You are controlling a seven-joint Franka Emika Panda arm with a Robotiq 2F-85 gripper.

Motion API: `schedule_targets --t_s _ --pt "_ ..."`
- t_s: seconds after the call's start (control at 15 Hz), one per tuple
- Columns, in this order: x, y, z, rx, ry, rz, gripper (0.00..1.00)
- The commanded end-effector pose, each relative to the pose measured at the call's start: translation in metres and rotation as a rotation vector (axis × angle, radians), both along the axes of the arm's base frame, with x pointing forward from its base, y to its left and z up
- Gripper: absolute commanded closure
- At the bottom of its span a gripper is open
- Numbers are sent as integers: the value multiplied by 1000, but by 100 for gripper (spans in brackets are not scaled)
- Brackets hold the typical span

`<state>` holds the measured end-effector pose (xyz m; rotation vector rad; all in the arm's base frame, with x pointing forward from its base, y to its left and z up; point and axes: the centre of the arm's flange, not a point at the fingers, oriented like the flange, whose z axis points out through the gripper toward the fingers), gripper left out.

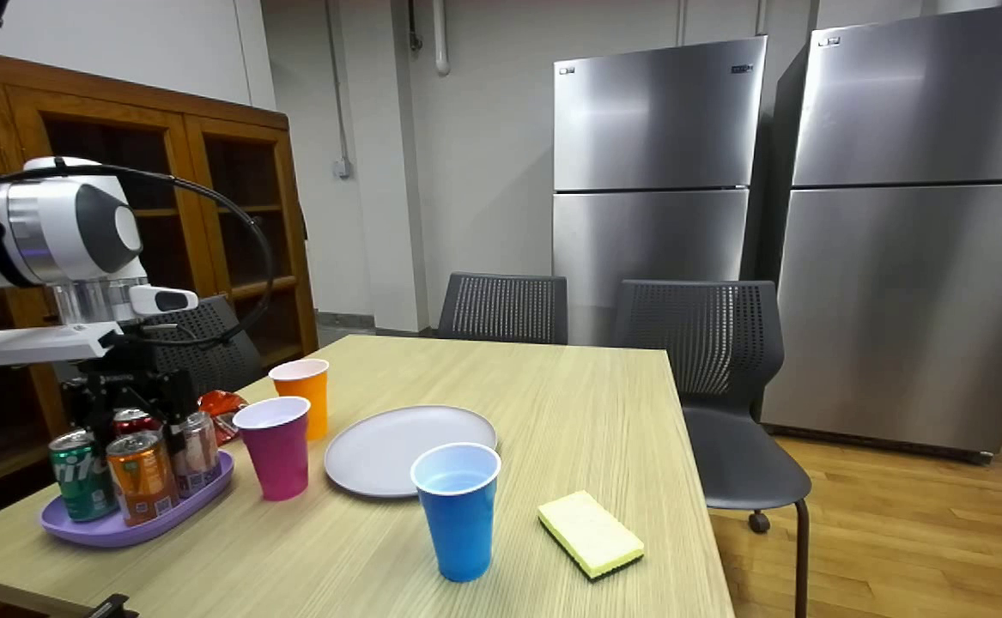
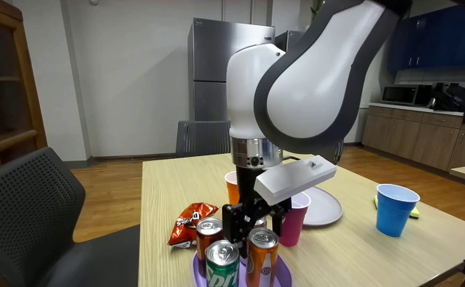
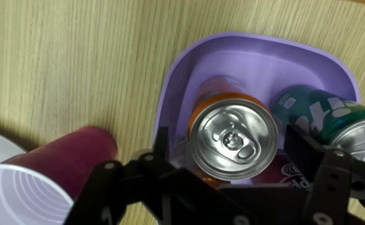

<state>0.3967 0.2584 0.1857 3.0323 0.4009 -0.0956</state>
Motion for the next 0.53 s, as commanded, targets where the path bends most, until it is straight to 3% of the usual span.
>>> schedule_targets --t_s 0.0,0.47 --pt "-2 0 12 -5 -30 -22 0" --pt "-6 -20 51 -5 -95 -35 0"
